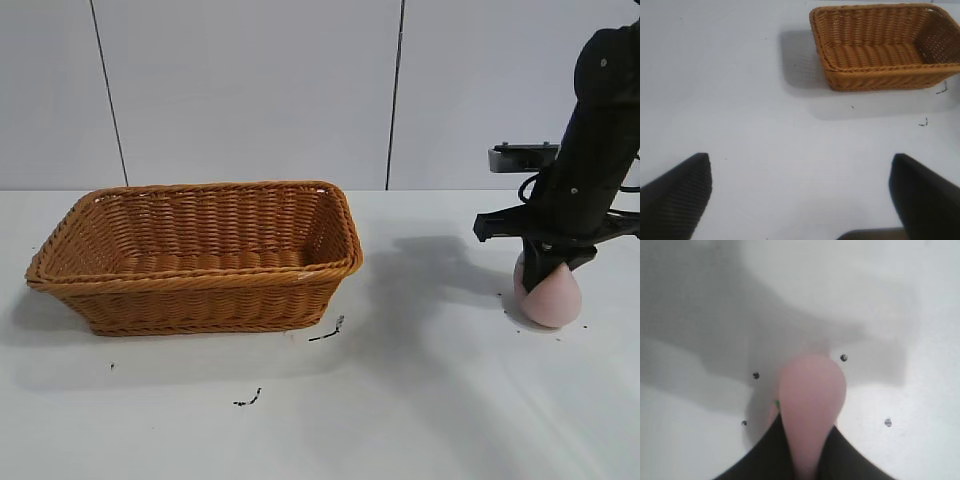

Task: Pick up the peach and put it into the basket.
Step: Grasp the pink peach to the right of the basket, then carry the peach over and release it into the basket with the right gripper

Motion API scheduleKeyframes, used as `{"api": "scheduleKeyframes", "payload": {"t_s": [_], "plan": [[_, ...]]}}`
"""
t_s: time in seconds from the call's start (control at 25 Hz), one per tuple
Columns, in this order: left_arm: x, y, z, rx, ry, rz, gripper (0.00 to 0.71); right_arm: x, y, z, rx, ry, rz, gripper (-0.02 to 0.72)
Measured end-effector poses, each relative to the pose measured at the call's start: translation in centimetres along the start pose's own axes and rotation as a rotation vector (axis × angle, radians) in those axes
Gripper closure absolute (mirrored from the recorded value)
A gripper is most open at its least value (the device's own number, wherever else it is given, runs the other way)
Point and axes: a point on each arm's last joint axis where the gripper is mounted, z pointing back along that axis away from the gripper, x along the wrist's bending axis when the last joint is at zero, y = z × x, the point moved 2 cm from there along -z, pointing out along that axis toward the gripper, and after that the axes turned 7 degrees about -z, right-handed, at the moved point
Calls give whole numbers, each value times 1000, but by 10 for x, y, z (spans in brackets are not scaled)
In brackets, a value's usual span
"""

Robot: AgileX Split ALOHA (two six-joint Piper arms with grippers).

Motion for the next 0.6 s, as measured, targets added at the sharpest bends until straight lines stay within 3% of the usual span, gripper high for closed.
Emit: {"api": "scheduleKeyframes", "payload": {"t_s": [0.6], "plan": [[0, 0, 0, 0, 0, 0, 17, 19, -51, 156, -280, -31, 36, 705]]}}
